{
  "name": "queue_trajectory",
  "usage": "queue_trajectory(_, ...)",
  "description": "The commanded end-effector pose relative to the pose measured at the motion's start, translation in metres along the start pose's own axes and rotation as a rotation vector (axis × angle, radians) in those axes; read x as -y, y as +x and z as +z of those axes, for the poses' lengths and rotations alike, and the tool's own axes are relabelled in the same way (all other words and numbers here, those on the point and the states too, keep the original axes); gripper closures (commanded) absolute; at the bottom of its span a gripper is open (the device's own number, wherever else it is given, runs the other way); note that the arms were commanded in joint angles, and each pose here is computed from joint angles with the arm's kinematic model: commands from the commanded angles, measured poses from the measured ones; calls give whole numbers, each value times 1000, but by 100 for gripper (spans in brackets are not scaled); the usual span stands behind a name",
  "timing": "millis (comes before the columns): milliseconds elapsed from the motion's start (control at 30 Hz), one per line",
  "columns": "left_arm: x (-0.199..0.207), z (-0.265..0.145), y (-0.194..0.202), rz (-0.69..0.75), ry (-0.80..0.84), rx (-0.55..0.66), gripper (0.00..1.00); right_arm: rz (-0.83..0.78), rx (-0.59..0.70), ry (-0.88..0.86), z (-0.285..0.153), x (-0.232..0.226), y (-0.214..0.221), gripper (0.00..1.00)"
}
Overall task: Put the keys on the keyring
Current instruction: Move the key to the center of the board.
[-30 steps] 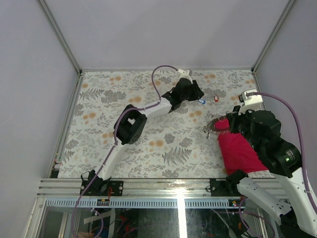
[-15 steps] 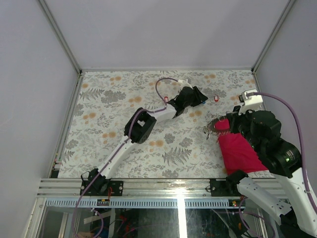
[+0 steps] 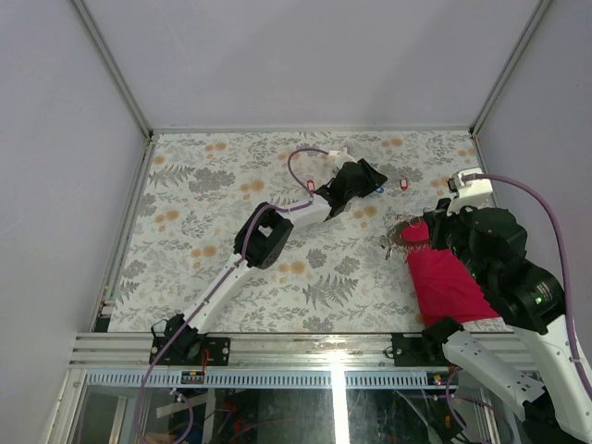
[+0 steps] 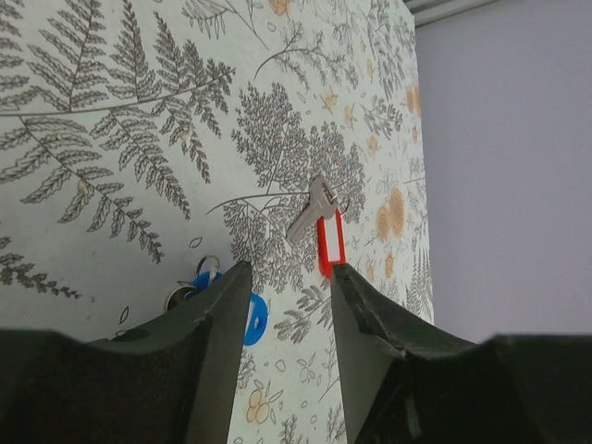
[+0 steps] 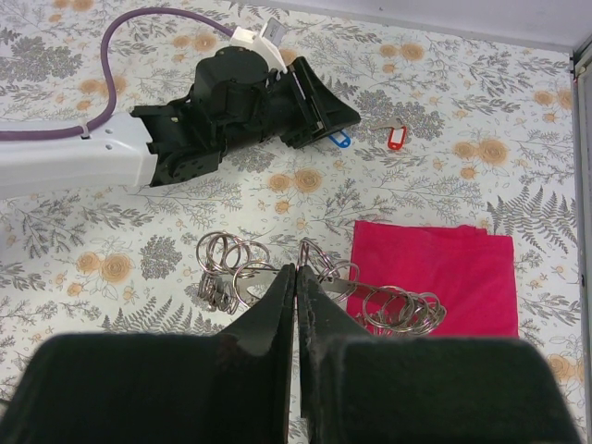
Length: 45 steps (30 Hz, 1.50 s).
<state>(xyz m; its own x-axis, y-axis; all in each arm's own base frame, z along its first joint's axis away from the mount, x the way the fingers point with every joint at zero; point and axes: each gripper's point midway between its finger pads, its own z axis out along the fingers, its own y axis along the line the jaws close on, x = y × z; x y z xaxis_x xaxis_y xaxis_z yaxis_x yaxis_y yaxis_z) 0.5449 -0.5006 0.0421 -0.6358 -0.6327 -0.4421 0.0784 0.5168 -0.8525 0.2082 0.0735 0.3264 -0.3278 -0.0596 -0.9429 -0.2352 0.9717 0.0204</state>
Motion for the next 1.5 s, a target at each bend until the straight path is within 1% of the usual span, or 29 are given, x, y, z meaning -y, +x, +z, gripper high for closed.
queue_trajectory(0,6,6,-11,-24,-30,68,59,28,94,1,-2,0,-23,96)
queue_trajectory(133,-4,-1,-12,-21,-125,73,65,28,94,4,-2,1,-22,96)
queue_trajectory(267,-26,-13,-10,-28,-261,50,80,31,94,5,-2,1,-22,96)
queue_trajectory(333,-37,-22,-9,-26,-320,39,84,32,92,7,-2,1,-21,96)
queue_trajectory(567,-78,-58,-2,-17,-441,-26,85,38,92,-4,-1,-1,-20,96)
queue_trajectory(733,-85,-90,0,35,-457,-58,86,41,92,-6,1,-2,-20,96)
queue_trajectory(900,-93,-132,0,111,-472,-86,86,49,91,-12,3,-4,-19,96)
queue_trajectory(1033,-82,-160,-11,233,-424,-90,84,50,86,-23,7,-7,-18,96)
queue_trajectory(1133,-54,-167,-26,350,-347,-76,81,51,86,-32,8,-9,-19,96)
queue_trajectory(1200,-35,-167,-38,455,-301,-79,80,52,87,-34,8,-9,-18,96)
queue_trajectory(1267,-23,-164,-48,555,-296,-91,78,53,86,-34,8,-9,-17,96)
queue_trajectory(1400,-17,-151,-50,756,-257,-204,72,52,85,-33,6,-9,-16,96)
queue_trajectory(1467,-15,-142,-45,839,-214,-260,62,54,85,-29,5,-8,-15,96)
